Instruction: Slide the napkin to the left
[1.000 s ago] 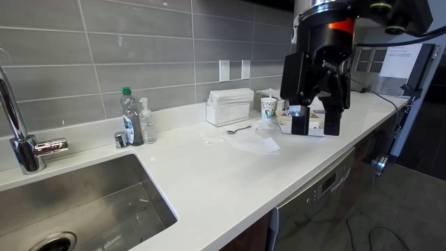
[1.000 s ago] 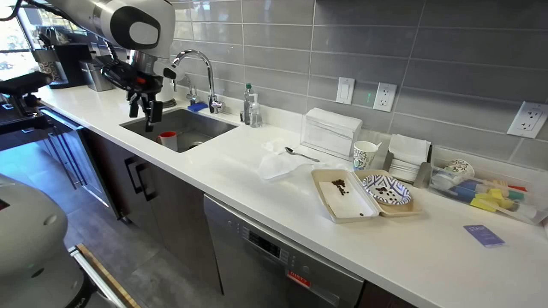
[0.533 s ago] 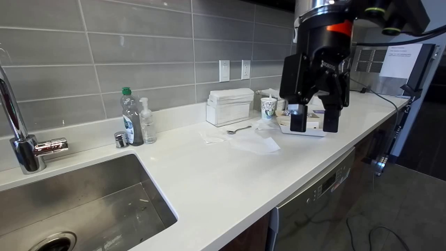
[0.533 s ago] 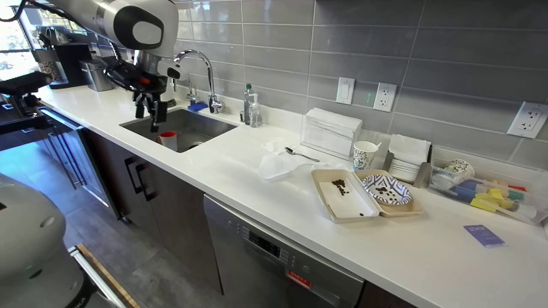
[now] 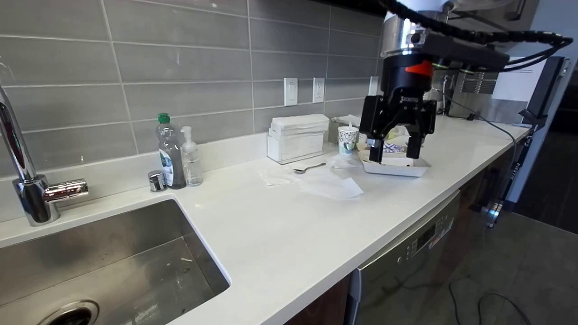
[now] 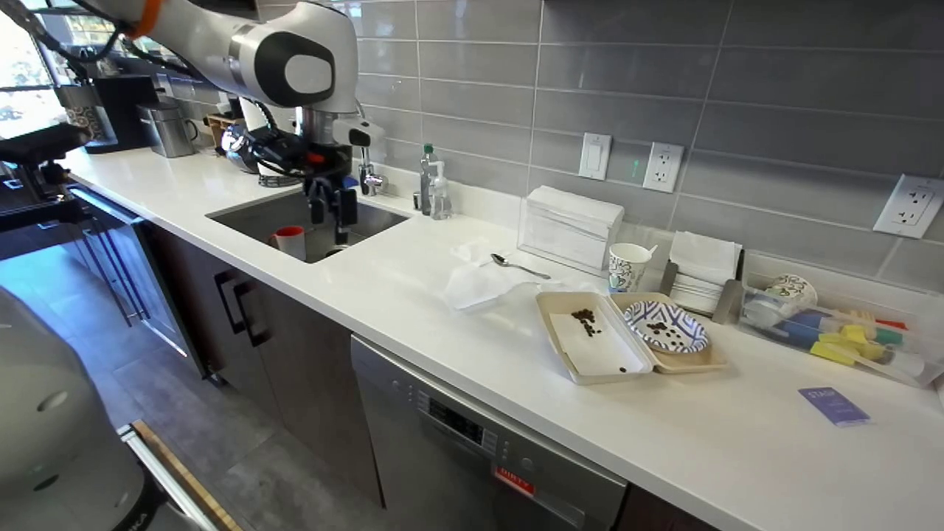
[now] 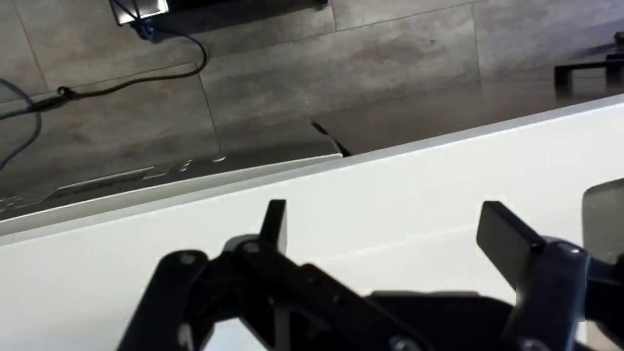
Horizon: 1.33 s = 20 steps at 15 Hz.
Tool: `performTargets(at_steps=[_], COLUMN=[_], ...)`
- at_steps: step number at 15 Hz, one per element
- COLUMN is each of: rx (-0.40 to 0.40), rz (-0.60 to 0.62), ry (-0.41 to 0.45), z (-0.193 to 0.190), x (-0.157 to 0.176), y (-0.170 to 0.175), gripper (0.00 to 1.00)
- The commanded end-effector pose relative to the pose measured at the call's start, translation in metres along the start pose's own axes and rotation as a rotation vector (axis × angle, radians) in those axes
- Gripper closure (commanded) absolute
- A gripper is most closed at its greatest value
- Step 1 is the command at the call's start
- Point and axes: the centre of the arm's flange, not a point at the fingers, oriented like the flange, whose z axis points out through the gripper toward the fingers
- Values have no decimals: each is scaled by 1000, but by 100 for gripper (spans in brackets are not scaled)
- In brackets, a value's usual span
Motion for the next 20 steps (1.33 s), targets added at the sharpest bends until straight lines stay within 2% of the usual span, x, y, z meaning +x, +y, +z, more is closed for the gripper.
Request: performTargets(at_steps=[1,3,7,12,15,17,19,20], rx=[-83,-111,-110,-64,-62,-70,-49,-70], rz=[38,41,64,84,103,116,132,139], ry=[48,88,167,226,243,283,308,329], z=[24,35,49,64,74,80,89,90], x=[41,58,89,125,139,148,155,156], y=[24,40,51,63,71,76,81,84], gripper=[0,0,0,0,0,0,0,0])
